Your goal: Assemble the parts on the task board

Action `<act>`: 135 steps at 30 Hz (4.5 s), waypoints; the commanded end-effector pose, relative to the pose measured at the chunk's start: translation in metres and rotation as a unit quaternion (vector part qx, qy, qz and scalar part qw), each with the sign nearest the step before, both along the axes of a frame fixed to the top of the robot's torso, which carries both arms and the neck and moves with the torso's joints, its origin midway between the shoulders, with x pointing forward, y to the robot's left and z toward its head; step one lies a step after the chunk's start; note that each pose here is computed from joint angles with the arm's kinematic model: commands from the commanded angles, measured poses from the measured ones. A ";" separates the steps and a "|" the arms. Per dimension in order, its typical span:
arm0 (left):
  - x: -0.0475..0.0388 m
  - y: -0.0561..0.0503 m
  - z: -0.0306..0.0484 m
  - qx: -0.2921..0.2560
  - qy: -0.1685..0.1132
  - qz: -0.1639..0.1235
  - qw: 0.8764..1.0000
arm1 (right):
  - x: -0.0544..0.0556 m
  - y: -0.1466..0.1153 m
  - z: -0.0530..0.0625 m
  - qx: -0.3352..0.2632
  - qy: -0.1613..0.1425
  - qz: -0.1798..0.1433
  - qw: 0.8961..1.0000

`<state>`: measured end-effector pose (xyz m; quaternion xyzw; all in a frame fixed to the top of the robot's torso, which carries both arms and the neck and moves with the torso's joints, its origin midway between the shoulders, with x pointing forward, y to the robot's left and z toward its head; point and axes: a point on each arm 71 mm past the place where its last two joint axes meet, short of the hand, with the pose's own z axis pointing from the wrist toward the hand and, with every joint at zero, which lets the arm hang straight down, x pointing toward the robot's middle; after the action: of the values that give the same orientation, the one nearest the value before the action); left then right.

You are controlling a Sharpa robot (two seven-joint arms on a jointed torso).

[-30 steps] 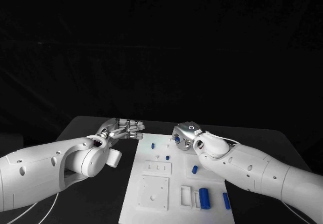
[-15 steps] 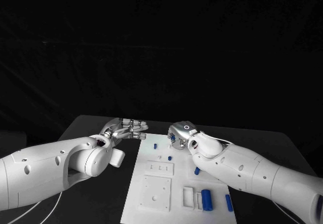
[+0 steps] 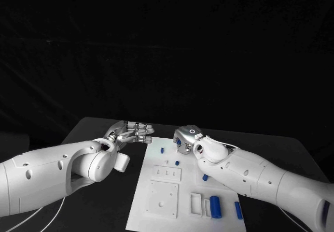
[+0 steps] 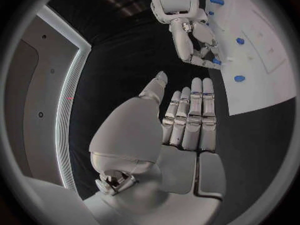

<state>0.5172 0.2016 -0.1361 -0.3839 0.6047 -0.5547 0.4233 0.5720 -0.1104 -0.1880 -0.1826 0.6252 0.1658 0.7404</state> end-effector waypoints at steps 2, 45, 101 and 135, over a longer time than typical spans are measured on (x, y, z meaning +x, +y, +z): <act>-0.0006 -0.004 0.0031 -0.002 -0.004 -0.011 1.000 | 0.001 -0.001 -0.002 -0.014 0.001 -0.002 1.000; 0.0004 -0.007 0.0103 -0.001 -0.009 -0.018 1.000 | 0.007 -0.003 -0.011 -0.028 0.013 -0.008 0.999; 0.0027 -0.001 0.0134 0.003 -0.012 -0.011 1.000 | -0.001 -0.025 0.004 0.067 0.003 -0.001 0.998; 0.0080 0.010 0.0109 0.012 -0.013 -0.006 1.000 | 0.002 -0.148 0.021 0.111 0.154 -0.113 0.975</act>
<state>0.5255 0.2147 -0.1268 -0.3772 0.6057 -0.5480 0.4364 0.5737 -0.2605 -0.1631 -0.0072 0.7113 0.1658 0.6830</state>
